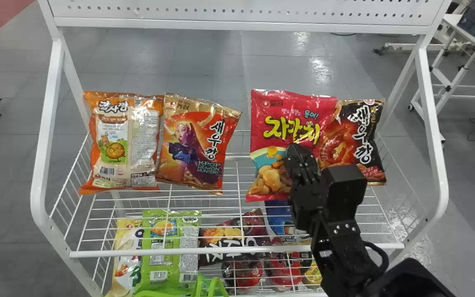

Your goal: Hold basket handle with left hand then pick Jagalchi snack with right hand and place into basket

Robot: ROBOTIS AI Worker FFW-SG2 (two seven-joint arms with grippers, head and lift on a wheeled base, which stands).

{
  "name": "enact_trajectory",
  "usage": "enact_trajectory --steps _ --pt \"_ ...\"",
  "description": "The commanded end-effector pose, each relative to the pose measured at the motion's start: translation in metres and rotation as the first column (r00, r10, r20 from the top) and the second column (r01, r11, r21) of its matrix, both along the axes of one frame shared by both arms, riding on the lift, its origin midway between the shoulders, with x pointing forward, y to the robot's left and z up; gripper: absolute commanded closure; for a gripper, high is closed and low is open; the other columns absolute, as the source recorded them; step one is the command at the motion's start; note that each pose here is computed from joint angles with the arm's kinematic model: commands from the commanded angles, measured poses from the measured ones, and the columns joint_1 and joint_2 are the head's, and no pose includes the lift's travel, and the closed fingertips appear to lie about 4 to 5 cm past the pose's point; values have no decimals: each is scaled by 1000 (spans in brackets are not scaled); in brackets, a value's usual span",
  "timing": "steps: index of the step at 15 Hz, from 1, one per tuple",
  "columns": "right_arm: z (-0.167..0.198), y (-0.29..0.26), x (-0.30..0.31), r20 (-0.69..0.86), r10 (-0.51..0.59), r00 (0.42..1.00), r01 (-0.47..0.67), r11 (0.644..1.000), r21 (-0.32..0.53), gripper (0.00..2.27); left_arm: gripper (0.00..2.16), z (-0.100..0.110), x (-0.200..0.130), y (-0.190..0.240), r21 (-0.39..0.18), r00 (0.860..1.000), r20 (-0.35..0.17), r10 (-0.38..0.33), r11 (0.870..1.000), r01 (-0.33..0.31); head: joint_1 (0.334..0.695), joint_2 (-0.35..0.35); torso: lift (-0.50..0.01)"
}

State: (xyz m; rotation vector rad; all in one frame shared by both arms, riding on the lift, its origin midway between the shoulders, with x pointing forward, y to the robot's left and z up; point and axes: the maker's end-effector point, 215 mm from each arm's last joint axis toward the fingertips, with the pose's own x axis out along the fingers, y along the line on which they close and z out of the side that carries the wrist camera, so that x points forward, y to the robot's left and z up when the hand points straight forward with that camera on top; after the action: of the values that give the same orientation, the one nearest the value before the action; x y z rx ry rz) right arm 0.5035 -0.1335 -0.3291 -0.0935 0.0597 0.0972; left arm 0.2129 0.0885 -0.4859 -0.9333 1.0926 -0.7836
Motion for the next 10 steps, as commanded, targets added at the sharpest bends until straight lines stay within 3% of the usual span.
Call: enact_trajectory --steps 1,10 --pt "0 -4 -21 -6 -4 1000 4 1000 2 1889 1713 1 0 -1 -3 1000 2 -4 1000 4 695 -70 -10" --pt "0 -8 -114 -77 45 996 -46 999 -9 1889 1713 1 -1 -4 -9 1000 4 -7 1000 7 695 -114 -10"
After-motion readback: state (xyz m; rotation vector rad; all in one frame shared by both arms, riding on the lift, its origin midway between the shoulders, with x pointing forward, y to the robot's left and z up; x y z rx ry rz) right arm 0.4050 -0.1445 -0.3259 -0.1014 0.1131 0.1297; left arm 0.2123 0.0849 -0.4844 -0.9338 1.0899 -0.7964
